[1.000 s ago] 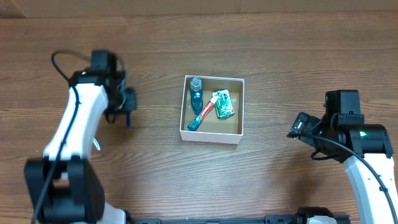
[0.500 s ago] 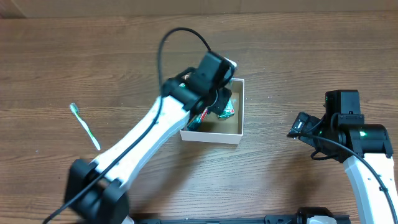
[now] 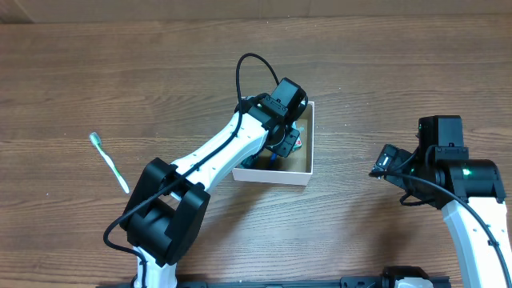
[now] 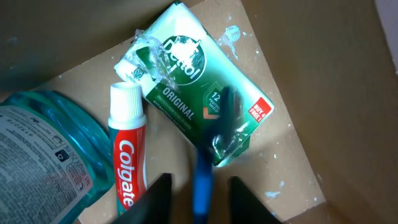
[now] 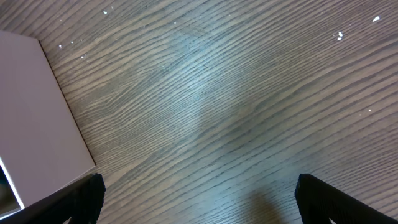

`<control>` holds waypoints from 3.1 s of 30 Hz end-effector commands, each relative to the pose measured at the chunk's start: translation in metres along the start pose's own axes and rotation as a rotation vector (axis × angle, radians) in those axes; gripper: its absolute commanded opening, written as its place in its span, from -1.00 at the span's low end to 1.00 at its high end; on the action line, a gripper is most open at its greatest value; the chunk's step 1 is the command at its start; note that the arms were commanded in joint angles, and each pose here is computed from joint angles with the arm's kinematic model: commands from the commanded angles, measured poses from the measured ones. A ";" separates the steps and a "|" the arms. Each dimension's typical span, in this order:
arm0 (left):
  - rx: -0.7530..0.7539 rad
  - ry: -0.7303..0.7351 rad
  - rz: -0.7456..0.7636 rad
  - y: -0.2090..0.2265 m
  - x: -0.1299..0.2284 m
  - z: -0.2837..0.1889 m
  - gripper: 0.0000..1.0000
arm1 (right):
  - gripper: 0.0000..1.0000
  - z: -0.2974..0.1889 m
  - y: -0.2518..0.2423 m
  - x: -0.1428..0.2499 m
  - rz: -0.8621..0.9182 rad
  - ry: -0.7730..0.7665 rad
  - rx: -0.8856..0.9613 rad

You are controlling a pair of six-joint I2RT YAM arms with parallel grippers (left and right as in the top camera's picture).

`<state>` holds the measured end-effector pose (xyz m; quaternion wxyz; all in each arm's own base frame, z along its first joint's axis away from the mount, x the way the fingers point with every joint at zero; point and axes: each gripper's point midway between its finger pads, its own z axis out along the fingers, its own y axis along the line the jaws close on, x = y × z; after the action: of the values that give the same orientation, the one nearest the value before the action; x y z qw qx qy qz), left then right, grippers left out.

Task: Pack container
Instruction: 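Place the blue razor into the box and release, then grasp the green toothbrush with the left gripper, then lay the toothbrush into the box and open the left gripper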

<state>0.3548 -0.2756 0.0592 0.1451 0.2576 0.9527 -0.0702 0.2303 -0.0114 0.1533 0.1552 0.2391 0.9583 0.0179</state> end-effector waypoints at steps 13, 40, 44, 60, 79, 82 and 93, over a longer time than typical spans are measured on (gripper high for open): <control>-0.094 -0.111 -0.014 0.006 -0.062 -0.150 0.30 | 1.00 -0.003 -0.001 -0.003 0.002 -0.017 0.000; -0.261 -0.003 -1.242 0.286 0.237 -0.138 1.00 | 1.00 -0.003 0.000 -0.003 0.002 -0.019 -0.002; -0.248 0.068 -1.255 0.309 0.246 -0.095 1.00 | 1.00 -0.003 -0.001 -0.002 0.001 -0.016 -0.001; -0.227 0.171 -1.233 0.325 0.261 -0.029 0.23 | 1.00 -0.003 -0.001 -0.002 0.001 -0.013 0.001; -0.215 -0.079 -1.107 0.306 0.190 -0.111 -0.92 | 1.00 -0.003 -0.001 -0.003 0.002 -0.017 0.000; -0.189 -0.275 -0.825 0.259 0.122 -0.166 -0.92 | 1.00 -0.003 -0.001 -0.003 0.002 -0.017 0.000; 0.006 -0.444 0.524 0.002 0.013 -0.198 -0.92 | 1.00 -0.003 -0.001 -0.002 0.001 -0.016 0.000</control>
<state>0.3119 -0.1921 0.2461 0.3572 0.3217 0.8690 -0.1173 0.2296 -0.0114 0.1530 0.1537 0.2391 0.9586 0.0175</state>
